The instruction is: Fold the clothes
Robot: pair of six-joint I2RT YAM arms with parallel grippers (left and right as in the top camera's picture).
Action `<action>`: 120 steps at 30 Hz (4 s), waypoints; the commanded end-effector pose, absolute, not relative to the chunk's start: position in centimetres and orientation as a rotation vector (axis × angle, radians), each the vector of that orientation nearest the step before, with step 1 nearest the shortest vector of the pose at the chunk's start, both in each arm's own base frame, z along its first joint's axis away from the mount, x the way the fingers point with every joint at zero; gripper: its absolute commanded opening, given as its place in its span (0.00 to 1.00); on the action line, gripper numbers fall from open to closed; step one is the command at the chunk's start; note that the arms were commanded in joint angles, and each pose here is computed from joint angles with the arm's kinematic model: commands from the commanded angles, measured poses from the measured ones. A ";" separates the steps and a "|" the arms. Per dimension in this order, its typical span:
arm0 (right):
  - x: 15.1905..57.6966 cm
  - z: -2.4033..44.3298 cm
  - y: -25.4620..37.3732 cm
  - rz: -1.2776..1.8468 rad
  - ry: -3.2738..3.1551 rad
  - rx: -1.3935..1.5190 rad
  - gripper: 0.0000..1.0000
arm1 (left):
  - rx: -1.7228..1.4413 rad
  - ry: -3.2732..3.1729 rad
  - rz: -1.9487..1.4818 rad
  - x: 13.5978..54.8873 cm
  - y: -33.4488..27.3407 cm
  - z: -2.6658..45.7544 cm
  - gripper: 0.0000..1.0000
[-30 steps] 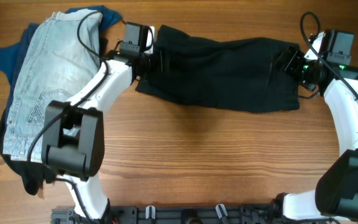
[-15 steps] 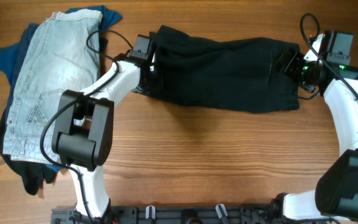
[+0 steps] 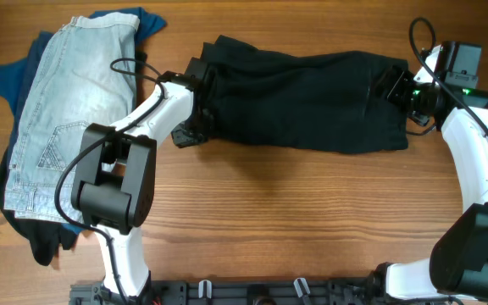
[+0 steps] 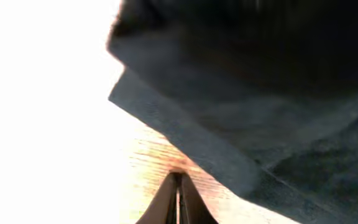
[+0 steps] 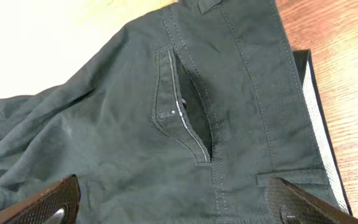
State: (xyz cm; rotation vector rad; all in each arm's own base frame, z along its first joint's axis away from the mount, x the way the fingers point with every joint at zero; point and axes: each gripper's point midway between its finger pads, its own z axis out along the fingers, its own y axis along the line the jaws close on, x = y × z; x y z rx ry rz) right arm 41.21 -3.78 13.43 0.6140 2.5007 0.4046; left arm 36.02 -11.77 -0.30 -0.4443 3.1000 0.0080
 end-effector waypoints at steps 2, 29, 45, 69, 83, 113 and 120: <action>41.6 13.6 -3.4 0.426 2.490 0.578 0.96 | -0.450 2.966 -0.005 37.6 -11.6 2.8 0.04; 42.6 7.2 -8.6 0.270 2.565 0.607 0.87 | -0.025 2.494 -0.424 49.7 -18.9 4.9 0.65; 41.8 -0.5 -11.0 0.211 2.707 0.530 0.84 | -0.126 2.599 -0.361 49.0 -17.9 -0.8 0.57; 43.7 6.7 -8.1 0.528 2.512 0.562 0.04 | -0.134 2.626 -0.346 48.4 -17.7 -1.1 0.50; 40.9 14.9 -4.7 0.583 2.456 0.495 0.04 | -0.116 2.799 -0.277 44.5 -17.1 -2.7 0.47; 39.3 17.4 12.5 1.012 2.488 0.018 0.04 | 0.180 2.793 -0.385 39.5 -26.1 1.2 0.50; 39.9 18.4 17.1 1.025 2.443 -0.020 0.04 | 0.145 2.782 -0.392 39.9 -25.5 2.2 0.72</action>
